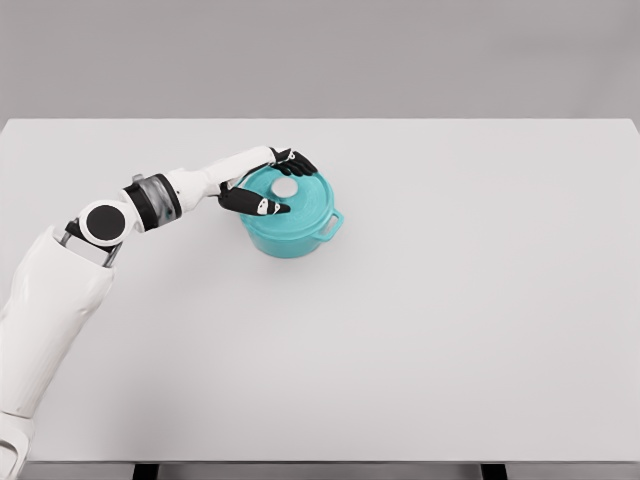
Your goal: Open the lid of the pot with left arm
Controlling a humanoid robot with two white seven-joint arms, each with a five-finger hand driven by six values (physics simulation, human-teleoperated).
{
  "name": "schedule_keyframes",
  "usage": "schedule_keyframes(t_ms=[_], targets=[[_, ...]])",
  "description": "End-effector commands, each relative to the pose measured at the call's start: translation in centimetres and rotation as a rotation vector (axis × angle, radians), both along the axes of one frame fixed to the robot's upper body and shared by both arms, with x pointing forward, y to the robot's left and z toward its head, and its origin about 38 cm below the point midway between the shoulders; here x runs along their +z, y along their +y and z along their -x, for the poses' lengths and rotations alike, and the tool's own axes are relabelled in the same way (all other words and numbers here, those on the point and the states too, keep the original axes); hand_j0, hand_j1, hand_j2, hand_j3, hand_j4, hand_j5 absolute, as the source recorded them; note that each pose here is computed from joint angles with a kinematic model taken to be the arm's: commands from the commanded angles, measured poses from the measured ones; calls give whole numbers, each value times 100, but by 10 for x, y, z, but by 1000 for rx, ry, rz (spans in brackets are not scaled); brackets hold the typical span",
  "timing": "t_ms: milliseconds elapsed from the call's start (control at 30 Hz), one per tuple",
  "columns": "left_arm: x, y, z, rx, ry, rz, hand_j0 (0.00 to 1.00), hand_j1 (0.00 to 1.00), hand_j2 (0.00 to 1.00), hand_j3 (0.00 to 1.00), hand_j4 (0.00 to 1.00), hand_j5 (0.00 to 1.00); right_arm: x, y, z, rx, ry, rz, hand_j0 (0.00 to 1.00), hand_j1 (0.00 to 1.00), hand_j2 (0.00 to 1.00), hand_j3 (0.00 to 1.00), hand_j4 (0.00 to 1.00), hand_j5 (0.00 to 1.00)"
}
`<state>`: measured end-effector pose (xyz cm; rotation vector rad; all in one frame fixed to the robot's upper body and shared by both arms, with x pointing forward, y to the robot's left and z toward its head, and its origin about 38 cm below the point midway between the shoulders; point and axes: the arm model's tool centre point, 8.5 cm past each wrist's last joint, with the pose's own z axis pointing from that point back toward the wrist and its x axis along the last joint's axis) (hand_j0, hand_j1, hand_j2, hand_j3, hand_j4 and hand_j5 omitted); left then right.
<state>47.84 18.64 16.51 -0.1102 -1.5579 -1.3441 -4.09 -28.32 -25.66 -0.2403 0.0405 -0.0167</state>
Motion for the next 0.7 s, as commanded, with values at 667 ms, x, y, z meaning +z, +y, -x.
schedule_keyframes(t_ms=[667], targets=[[-4,2,-2,16,7,-7,62,62,62,62,62,62,0,0,0,-1,1,0,100,100,100,100,100,100]])
